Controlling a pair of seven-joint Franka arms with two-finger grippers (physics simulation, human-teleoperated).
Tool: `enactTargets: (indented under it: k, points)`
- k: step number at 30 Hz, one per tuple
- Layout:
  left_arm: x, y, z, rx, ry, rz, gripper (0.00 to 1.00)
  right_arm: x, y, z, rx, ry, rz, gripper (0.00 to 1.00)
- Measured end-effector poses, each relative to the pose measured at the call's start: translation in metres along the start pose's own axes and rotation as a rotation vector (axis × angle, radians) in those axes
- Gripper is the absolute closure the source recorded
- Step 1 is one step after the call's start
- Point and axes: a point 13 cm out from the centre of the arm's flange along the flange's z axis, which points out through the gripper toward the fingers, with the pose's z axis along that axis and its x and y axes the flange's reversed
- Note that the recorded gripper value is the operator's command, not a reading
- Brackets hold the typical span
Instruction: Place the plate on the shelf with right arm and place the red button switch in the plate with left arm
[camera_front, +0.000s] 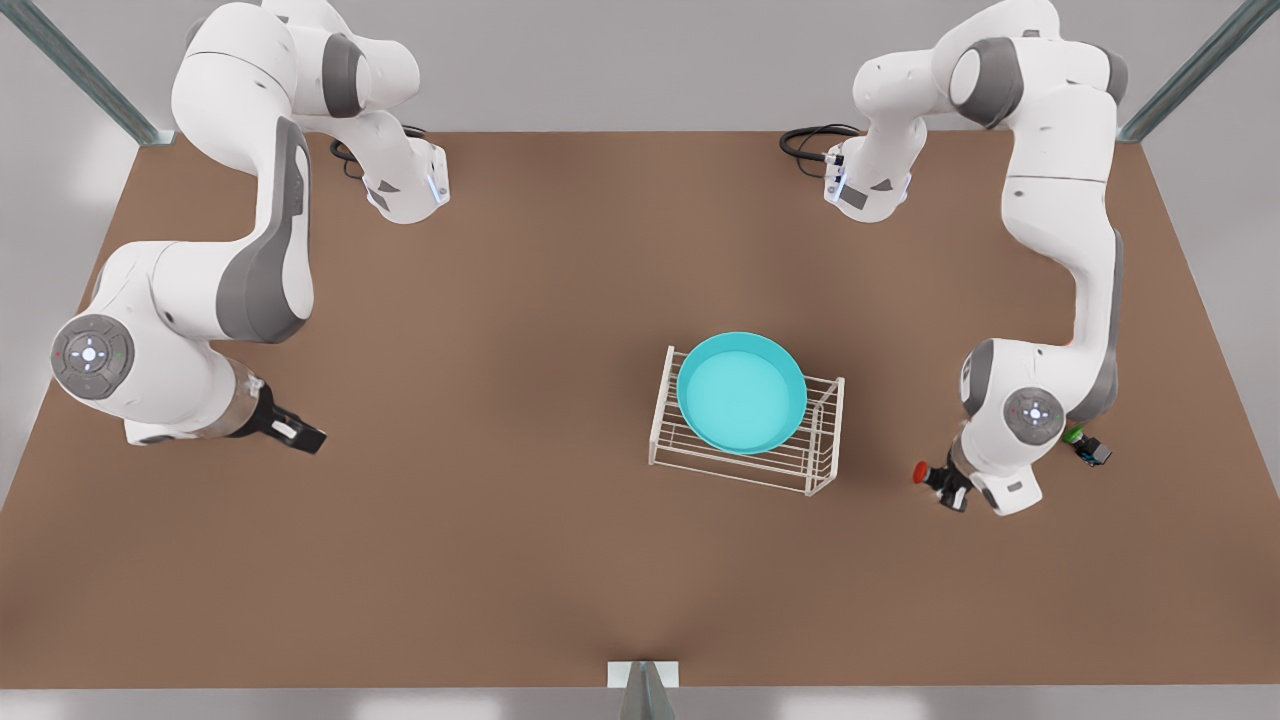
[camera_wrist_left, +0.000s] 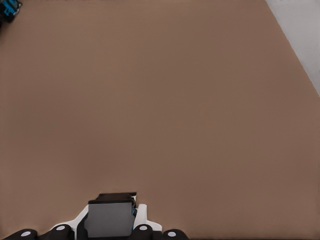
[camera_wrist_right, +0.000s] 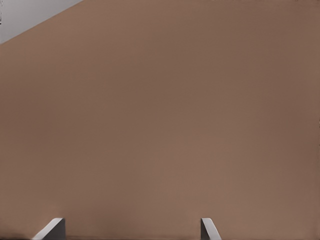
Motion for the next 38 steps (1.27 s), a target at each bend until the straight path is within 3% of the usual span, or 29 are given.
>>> enactTargets:
  k: [6,11,19,26,27,28,33,37,38]
  points:
    - [0.043,-0.02,-0.083,0.006,0.06,0.02,0.64,0.001,-0.002,0.001,0.011,0.007,-0.107,0.0]
    - [0.12,-0.024,-0.115,-0.041,0.137,0.091,0.64,0.002,-0.006,0.001,0.012,0.013,-0.168,0.0]
    - [0.253,-0.019,-0.131,-0.114,0.189,0.2,0.63,-0.004,-0.025,-0.003,0.013,0.024,-0.214,0.0]
    - [0.335,-0.01,-0.119,-0.161,0.2,0.237,0.62,-0.002,-0.021,-0.001,0.011,0.028,-0.264,0.0]
    - [0.341,-0.009,-0.117,-0.165,0.2,0.236,0.56,-0.002,-0.021,-0.001,0.011,0.029,-0.269,0.0]
    - [0.344,-0.009,-0.116,-0.167,0.198,0.23,0.0,-0.002,-0.021,-0.001,0.011,0.029,-0.274,0.0]
    - [0.311,-0.016,-0.124,-0.147,0.161,0.163,0.0,-0.004,-0.024,0.0,0.011,0.029,-0.289,0.0]
    - [0.093,-0.018,-0.168,-0.065,0.103,-0.001,0.0,-0.006,-0.025,0.0,0.008,0.028,-0.301,0.0]
    - [0.062,-0.011,-0.169,-0.064,0.098,0.01,0.0,-0.006,-0.025,0.0,0.008,0.028,-0.304,0.0]
